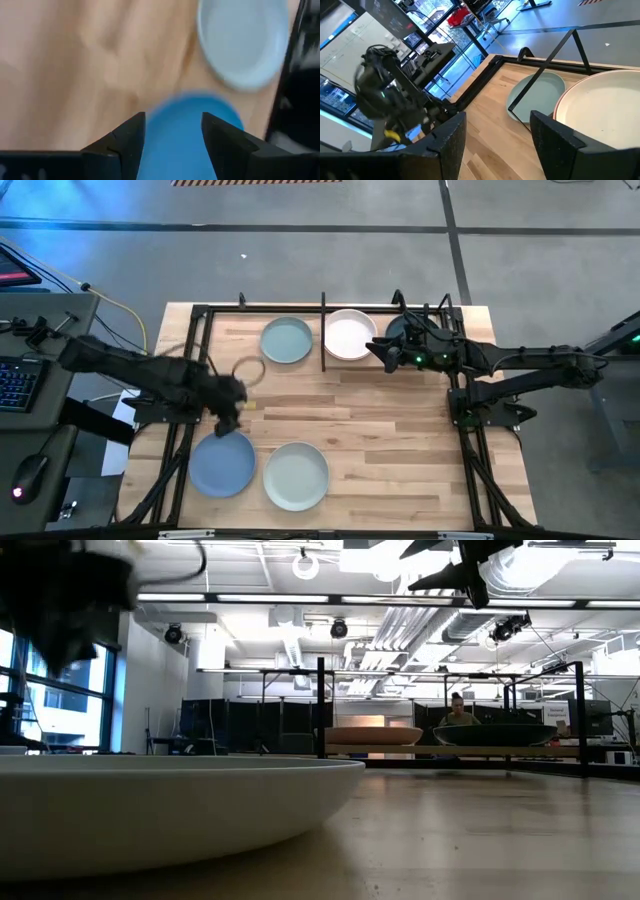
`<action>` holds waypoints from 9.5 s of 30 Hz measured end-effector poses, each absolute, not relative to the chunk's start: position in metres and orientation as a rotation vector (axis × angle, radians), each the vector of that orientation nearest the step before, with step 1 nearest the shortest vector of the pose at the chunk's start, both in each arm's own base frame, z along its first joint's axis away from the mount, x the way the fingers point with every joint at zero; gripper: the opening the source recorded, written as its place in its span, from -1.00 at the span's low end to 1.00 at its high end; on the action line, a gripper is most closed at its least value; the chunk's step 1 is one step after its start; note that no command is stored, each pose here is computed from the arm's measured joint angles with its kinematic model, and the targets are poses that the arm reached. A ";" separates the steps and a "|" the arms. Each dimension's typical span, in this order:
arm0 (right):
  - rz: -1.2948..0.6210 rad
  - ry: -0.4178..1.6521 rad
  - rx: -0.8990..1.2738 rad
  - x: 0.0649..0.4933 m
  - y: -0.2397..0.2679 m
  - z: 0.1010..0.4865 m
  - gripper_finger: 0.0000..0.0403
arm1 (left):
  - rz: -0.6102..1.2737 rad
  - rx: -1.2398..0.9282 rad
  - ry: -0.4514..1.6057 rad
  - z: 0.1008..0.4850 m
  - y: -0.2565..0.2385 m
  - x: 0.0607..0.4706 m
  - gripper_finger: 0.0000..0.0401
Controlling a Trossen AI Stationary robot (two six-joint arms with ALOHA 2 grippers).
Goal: Place and stack plates onto a shelf
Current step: Stack the blue plate on top of the green plate on the shelf, then stack the light green plate on top of the white plate on the shelf
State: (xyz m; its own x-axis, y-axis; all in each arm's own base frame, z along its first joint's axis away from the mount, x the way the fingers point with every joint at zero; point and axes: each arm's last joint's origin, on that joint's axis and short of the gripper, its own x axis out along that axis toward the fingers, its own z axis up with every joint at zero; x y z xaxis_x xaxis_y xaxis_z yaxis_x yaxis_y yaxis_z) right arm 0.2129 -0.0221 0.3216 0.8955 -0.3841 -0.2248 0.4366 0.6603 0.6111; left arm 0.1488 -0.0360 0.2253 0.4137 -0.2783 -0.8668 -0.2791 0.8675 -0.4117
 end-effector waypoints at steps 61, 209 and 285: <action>-0.412 0.163 0.748 0.212 -0.020 0.316 -0.01 | 0.128 -0.407 1.185 0.244 -0.042 0.148 -1.00; -1.810 0.221 0.995 0.147 -0.038 0.237 -0.60 | 0.417 -0.434 0.143 0.403 0.031 0.139 -0.67; -0.294 -0.109 0.582 0.237 -0.032 0.336 -0.30 | 0.328 -0.219 1.011 0.244 0.095 0.225 -0.36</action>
State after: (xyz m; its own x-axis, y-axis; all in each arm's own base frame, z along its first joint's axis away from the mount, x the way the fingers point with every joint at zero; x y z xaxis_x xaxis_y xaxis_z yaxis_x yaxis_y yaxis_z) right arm 0.2374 -0.0316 0.3357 0.9527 -0.3034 0.0185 0.2423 0.7949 0.5562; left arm 0.2252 0.0952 0.2439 0.4882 0.1672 -0.8566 -0.3677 0.9295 -0.0281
